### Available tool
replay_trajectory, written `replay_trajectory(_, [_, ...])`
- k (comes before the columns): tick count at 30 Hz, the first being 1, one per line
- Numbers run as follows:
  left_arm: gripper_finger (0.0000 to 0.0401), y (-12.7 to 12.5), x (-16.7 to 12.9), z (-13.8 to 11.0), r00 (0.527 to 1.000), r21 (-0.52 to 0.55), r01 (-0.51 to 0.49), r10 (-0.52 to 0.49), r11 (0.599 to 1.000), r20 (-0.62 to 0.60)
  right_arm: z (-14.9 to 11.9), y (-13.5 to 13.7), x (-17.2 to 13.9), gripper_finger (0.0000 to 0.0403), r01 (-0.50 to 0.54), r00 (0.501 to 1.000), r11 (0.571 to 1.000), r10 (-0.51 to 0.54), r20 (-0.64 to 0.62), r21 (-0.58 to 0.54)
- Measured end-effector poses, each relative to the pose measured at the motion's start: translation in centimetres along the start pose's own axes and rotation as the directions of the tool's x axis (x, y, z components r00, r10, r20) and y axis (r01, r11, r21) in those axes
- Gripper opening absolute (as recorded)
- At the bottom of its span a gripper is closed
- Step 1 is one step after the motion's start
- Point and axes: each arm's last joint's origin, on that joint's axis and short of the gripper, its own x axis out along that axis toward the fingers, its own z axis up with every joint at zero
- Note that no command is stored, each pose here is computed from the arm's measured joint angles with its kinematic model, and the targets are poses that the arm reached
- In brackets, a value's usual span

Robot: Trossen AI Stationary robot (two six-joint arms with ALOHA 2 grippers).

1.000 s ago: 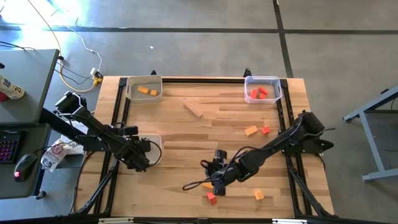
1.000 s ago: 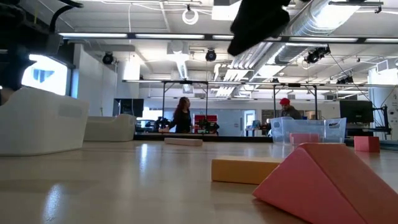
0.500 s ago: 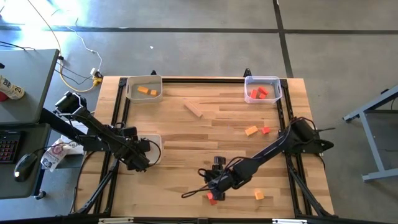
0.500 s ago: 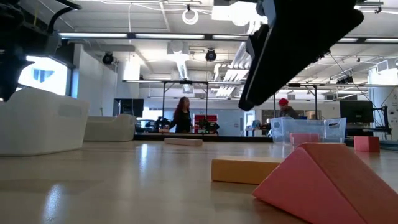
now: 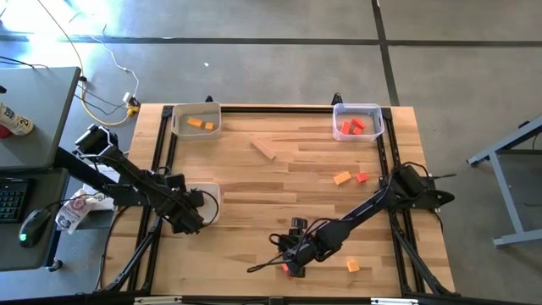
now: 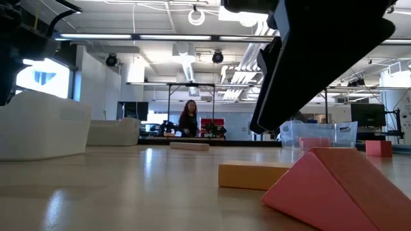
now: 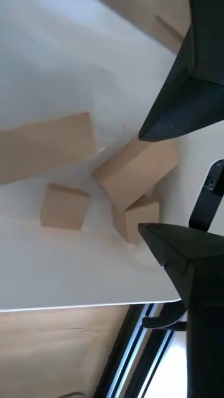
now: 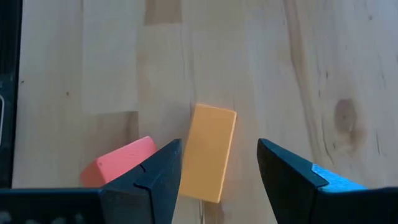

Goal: Sort & place blocks by color
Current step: Put the yellow block into the gray bin

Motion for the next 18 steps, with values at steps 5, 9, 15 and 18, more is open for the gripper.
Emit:
replay_trajectory(5, [0.0209, -0.2, -1.0, 0.4, 0.999, -0.005, 0.023, -0.023, 1.000, 0.034, -0.1, 0.2, -0.1, 0.0195, -0.003, 1.000, 1.000, 0.003, 0.000, 0.026])
replay_trajectory(9, [0.0209, -0.4, -2.8, 1.0, 0.994, -0.007, 0.060, -0.059, 0.998, 0.096, -0.3, 0.5, -0.1, 0.0195, -0.011, 1.000, 0.999, 0.011, -0.003, 0.031])
replay_trajectory(15, [0.0209, -0.4, -5.5, 1.9, 0.973, -0.006, 0.089, -0.086, 0.996, 0.214, -0.8, 0.7, 1.1, 0.0195, -0.016, 0.999, 0.999, 0.017, -0.028, 0.034])
replay_trajectory(18, [0.0209, -0.4, -6.3, 2.1, 0.964, 0.013, 0.094, -0.095, 0.995, 0.248, -1.0, 0.7, 1.7, 0.0195, -0.008, 0.999, 0.999, 0.009, -0.038, 0.036])
